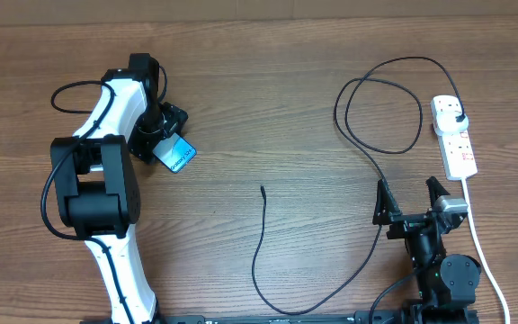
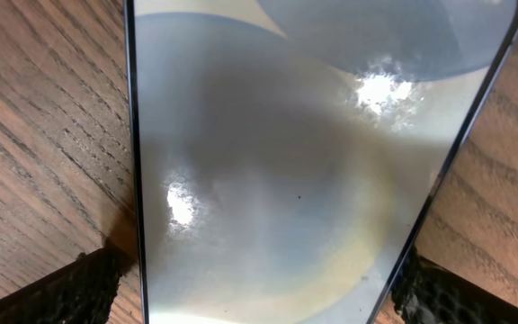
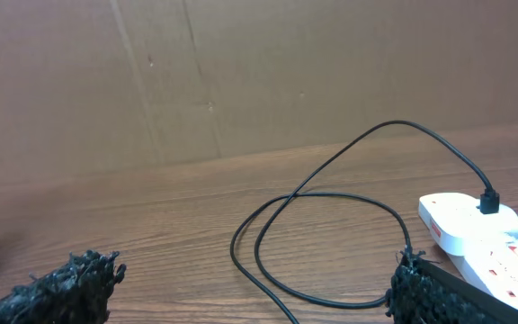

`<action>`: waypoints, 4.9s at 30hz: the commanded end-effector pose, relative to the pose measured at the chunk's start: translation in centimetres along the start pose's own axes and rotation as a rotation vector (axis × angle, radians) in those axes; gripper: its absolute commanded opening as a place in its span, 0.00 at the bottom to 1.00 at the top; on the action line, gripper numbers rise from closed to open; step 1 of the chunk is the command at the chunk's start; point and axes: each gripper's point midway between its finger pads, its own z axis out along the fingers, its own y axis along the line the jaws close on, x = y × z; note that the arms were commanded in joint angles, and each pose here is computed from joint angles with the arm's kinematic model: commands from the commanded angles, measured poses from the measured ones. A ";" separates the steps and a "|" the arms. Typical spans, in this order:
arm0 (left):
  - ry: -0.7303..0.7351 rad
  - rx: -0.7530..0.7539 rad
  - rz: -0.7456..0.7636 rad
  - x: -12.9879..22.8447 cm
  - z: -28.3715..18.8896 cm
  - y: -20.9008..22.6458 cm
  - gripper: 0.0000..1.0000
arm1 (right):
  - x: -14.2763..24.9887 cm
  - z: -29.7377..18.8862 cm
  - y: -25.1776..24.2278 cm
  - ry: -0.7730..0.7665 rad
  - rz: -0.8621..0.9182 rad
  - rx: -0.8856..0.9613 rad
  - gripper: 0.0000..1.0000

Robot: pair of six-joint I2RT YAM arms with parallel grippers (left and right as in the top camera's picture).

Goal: Plug charger to phone and switch on socket

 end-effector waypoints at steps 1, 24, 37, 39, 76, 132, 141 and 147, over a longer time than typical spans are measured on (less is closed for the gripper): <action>0.056 -0.093 -0.013 0.7 3.6 2.0 1.00 | 0.2 0.0 0.0 -0.003 -0.007 0.001 1.00; 0.027 -0.039 -0.042 -1.7 3.8 1.9 1.00 | 0.2 0.0 0.0 -0.003 -0.007 0.001 1.00; 0.066 0.018 -0.037 -1.1 3.8 0.8 0.96 | 0.2 0.0 0.0 -0.003 -0.007 0.001 1.00; 0.073 0.019 -0.037 -1.0 3.7 0.8 0.92 | 0.2 0.0 0.0 -0.003 -0.007 0.001 1.00; 0.118 -0.044 -0.036 0.2 3.6 2.3 1.00 | 0.2 0.0 0.0 -0.003 -0.007 0.001 1.00; 0.118 -0.045 -0.035 0.2 3.6 2.3 0.84 | 0.2 0.0 0.0 -0.003 -0.007 0.001 1.00; 0.119 -0.044 -0.035 0.2 3.6 2.3 0.80 | 0.2 0.0 0.0 -0.003 -0.007 0.001 1.00; 0.119 -0.044 -0.036 0.2 3.6 2.3 0.78 | 0.2 0.0 0.0 -0.003 -0.007 0.001 1.00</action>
